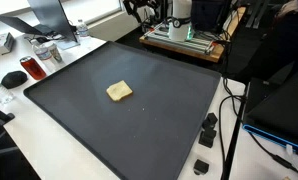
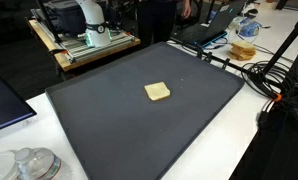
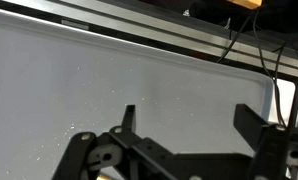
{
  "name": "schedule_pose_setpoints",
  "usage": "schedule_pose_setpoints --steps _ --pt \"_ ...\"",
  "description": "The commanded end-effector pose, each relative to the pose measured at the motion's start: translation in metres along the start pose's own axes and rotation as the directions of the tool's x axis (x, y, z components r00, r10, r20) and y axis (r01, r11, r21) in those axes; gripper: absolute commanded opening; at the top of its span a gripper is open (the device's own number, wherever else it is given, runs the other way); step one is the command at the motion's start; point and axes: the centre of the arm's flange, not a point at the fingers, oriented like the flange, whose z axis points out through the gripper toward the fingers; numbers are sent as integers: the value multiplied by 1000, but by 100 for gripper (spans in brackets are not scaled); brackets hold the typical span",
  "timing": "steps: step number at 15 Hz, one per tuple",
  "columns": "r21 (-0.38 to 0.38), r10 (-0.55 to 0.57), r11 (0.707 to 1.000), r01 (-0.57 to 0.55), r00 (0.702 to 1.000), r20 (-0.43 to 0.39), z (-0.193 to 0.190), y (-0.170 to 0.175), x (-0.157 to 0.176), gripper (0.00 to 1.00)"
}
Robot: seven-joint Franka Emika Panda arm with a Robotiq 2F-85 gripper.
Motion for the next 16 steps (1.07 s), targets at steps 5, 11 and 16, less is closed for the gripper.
schedule_pose_setpoints --steps 5,11,16 --pt "0 0 1000 0 1000 0 0 0 0 100" --pt "0 0 1000 0 1000 0 0 0 0 100" --pt "72 -229 971 228 973 8 19 -61 -7 100"
